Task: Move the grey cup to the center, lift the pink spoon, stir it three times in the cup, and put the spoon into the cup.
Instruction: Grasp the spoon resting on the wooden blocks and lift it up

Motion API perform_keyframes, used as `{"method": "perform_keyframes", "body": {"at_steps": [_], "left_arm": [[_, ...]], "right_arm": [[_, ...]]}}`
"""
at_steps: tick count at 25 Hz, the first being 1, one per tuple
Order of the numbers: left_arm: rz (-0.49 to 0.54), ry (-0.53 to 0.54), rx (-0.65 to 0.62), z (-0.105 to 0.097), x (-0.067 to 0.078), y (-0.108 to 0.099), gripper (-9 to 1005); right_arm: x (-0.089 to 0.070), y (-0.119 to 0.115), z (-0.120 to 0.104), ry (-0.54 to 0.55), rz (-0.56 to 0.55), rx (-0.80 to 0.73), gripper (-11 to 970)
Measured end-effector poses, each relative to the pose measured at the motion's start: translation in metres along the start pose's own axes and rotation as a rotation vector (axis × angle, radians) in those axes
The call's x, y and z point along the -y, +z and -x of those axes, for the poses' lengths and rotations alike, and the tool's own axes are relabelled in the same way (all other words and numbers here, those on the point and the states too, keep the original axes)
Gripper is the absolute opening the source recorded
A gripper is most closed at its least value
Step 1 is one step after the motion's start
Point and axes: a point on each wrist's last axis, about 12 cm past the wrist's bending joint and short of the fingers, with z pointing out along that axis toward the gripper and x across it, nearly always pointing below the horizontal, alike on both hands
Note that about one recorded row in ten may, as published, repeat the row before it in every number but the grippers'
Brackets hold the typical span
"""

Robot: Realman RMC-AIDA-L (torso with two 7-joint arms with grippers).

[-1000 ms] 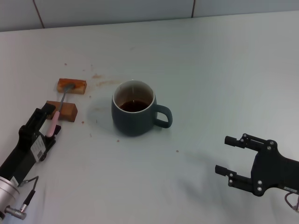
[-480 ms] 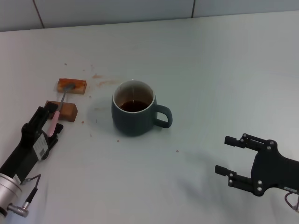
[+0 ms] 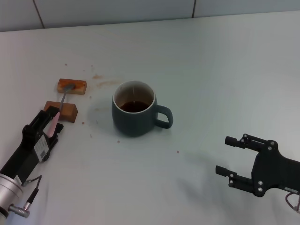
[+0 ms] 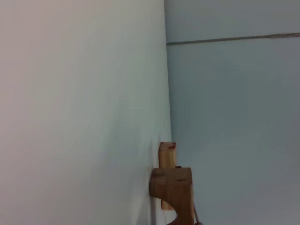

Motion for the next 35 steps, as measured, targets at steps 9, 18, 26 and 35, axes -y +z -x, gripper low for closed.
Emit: {"method": "perform_keyframes", "body": {"at_steps": [9,18,26,35], "left_arm": [[0.014,-0.023,0.001,0.0003,-0.0013,0.0007,507],[0.019,-0.017,-0.006,0.0012,-0.0005,0.0042,331],[0.023,-0.013,-0.009,0.0019,0.0,0.0066,327],[0.026,-0.009,-0.006,0.0031,0.0,0.0072,240]], "right_arm": [[0.0026,0.0026,0.0016,-0.004,0.006,0.004,683],[0.0042,0.0042,0.0027,-0.006,0.008,0.007,682],[0.0053,0.0067,0.0037,-0.005,0.012,0.012,683],[0.006,0.0074,0.0042,0.003,0.013,0.013,684]]}}
